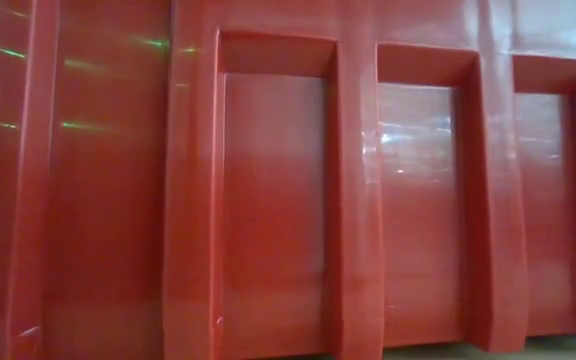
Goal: Sort Items/Unsort Items
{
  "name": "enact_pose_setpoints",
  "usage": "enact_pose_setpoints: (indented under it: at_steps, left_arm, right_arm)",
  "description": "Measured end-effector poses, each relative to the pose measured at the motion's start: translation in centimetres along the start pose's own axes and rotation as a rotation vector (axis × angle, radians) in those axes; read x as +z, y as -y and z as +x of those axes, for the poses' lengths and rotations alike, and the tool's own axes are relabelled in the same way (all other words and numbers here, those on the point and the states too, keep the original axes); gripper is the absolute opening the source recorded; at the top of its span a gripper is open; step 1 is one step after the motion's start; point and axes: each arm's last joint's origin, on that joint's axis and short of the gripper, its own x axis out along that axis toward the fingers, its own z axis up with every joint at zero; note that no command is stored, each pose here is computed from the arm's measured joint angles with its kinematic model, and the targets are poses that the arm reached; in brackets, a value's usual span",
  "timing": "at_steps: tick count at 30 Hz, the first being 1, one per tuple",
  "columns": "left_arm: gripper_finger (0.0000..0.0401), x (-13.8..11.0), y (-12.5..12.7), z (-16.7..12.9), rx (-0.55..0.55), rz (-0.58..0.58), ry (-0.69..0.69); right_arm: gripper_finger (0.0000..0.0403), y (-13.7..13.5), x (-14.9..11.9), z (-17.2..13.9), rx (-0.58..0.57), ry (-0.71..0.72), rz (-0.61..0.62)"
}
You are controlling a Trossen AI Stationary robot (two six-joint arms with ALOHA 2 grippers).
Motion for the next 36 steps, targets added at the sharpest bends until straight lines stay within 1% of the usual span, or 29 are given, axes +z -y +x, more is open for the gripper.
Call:
enact_pose_setpoints:
  at_steps: [3,6,12,16,19,22,24,28,31,36]
  left_arm:
    - [0.0000,-0.5,0.7,0.4,0.000,0.022,-0.023]
    - [0.0000,-0.9,1.4,0.8,0.002,0.051,-0.035]
    - [0.0000,-1.5,2.5,1.3,-0.006,0.027,-0.051]
    - [0.0000,-2.1,3.4,1.7,-0.030,0.053,-0.072]
    - [0.0000,-2.1,4.0,1.9,-0.052,0.070,-0.051]
    - [0.0000,-1.8,4.5,2.3,-0.076,0.070,-0.019]
    - [0.0000,-1.8,4.5,2.7,-0.081,0.060,-0.018]
    - [0.0000,-1.8,4.6,3.8,-0.094,0.049,-0.023]
    - [0.0000,-1.7,4.7,4.6,-0.121,0.046,-0.036]
    - [0.0000,-1.6,4.7,4.8,-0.131,0.037,-0.022]
  right_arm:
    - [0.0001,0.1,-1.6,2.3,-0.078,-0.123,-0.002]
    - [0.0000,0.4,-3.2,4.0,-0.144,-0.202,-0.009]
    - [0.0000,0.8,-6.2,5.4,-0.227,-0.248,-0.003]
    - [0.0000,1.0,-8.3,5.6,-0.248,-0.283,-0.008]
    - [0.0000,1.0,-9.5,5.4,-0.257,-0.259,0.000]
    - [0.0000,1.0,-9.8,5.2,-0.252,-0.166,0.033]
    - [0.0000,1.0,-9.8,5.3,-0.246,-0.133,0.046]
    - [0.0000,0.3,-10.4,6.4,-0.235,-0.127,0.035]
    - [0.0000,-0.3,-11.2,7.2,-0.202,-0.099,0.023]
    - [0.0000,-1.2,-12.0,8.8,-0.174,-0.102,0.023]
